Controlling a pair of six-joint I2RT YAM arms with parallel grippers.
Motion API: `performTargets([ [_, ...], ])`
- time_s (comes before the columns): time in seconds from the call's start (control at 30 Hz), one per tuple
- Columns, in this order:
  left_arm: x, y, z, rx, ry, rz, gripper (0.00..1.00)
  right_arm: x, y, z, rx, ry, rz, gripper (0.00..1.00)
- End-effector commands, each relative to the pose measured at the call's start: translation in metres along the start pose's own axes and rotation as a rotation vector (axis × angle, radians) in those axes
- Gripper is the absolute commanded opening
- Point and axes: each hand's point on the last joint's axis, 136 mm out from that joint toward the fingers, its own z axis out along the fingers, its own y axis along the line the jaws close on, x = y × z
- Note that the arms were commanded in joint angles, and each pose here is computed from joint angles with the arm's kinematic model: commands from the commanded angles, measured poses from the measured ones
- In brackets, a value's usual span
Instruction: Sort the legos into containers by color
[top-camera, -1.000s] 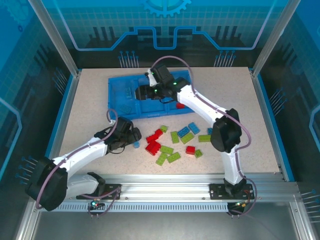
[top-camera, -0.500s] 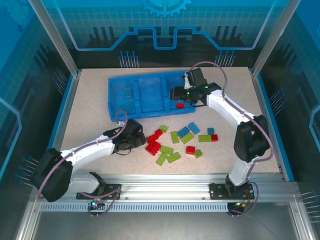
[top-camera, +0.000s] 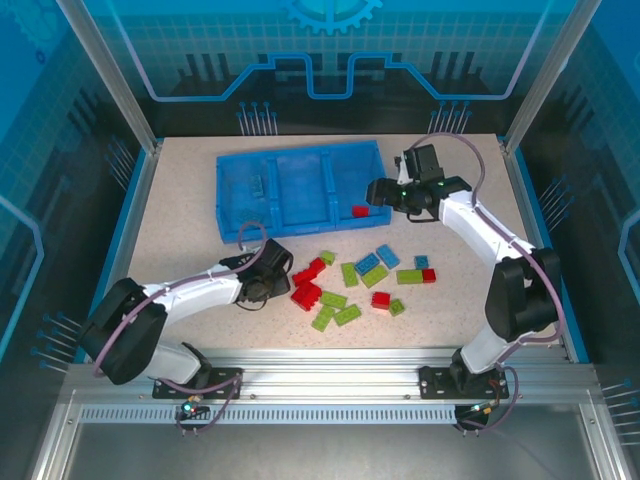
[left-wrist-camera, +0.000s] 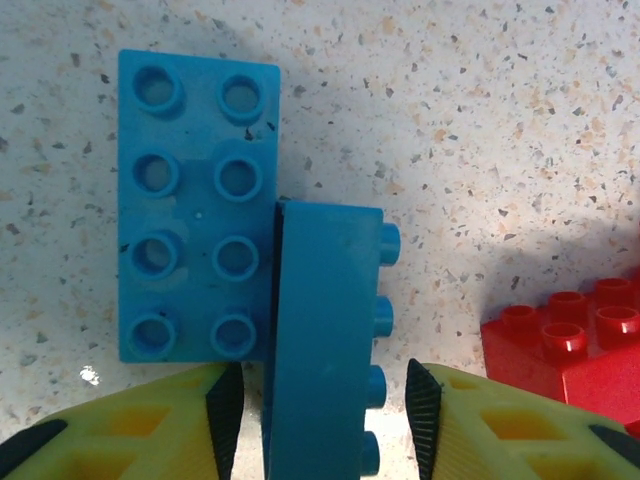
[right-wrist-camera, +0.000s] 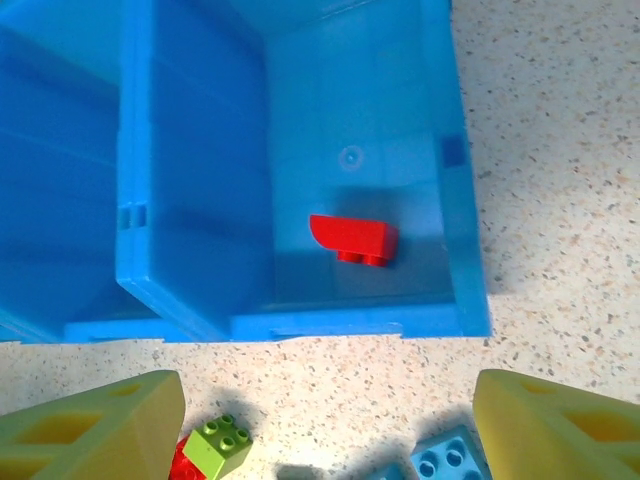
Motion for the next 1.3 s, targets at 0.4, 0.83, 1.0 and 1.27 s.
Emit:
performTargets([
  [0.4,-0.022,-0.020,-0.026,0.059,-0.082,0.016,0.26,0.013,-0.057,-0.026,0.139,-0.027,0.021,0.81],
  [0.83,-0.167,-0.020,-0.119,0.070,-0.423,0.092,0.29,0.062,-0.095,-0.020,0.232,0.066,0.061,0.81],
  [1.0,-0.213,-0.013,-0.094,0.091,-0.384,0.050,0.29,0.074,-0.098,-0.011,0.227,0.107,0.080,0.81],
  [1.27,-0.244,-0.016,-0.033,0.099,-0.281,0.027,0.28,0.087,-0.107,-0.007,0.267,0.158,0.087,0.82],
])
